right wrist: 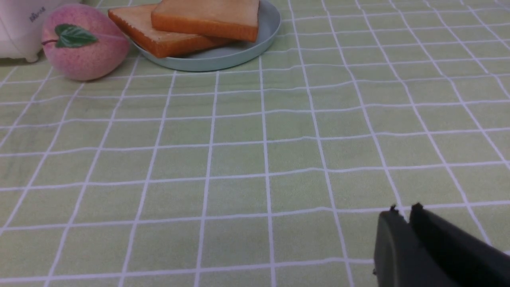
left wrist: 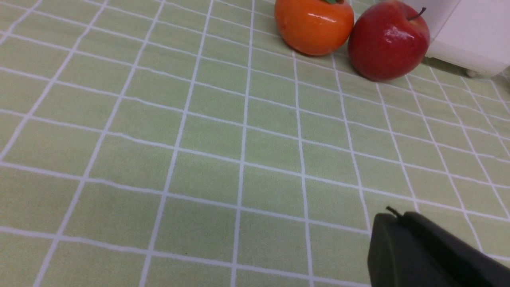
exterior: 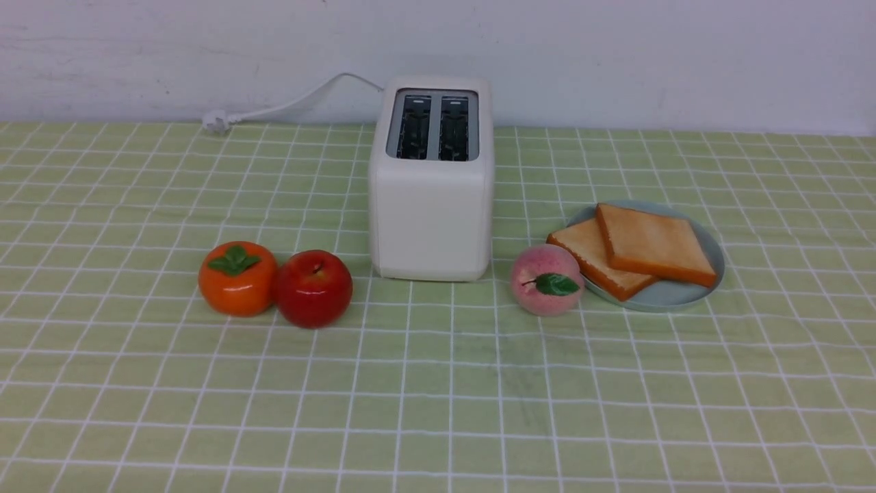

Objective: Take toasted bread from bread machine on green coffee tablecloth place on plate.

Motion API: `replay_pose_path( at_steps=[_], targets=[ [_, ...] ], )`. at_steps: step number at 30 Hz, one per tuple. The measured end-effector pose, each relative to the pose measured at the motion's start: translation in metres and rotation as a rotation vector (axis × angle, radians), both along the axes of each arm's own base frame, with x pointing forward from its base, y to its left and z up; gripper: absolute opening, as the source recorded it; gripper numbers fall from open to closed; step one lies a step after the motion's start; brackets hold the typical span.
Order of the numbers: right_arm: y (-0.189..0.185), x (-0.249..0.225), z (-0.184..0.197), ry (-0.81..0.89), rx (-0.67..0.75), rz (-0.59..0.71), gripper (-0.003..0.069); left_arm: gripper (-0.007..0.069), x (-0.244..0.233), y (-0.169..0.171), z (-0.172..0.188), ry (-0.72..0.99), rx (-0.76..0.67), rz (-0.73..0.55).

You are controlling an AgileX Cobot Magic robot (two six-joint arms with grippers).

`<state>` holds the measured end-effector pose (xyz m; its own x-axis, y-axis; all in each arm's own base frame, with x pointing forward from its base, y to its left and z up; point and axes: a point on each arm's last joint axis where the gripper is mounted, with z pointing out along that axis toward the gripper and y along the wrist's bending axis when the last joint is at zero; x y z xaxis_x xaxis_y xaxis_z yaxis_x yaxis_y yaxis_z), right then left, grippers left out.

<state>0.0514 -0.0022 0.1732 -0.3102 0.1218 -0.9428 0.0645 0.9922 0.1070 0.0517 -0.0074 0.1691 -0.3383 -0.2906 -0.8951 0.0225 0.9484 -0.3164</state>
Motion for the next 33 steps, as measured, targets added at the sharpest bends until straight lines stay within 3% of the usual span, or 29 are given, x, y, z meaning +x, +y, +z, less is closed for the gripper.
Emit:
replay_pose_path(
  at_steps=[33],
  targets=[
    [0.0, 0.0, 0.0, 0.0, 0.0, 0.0, 0.0097, -0.0003, 0.0, 0.0, -0.0001, 0.001, -0.002, 0.001]
  ],
)
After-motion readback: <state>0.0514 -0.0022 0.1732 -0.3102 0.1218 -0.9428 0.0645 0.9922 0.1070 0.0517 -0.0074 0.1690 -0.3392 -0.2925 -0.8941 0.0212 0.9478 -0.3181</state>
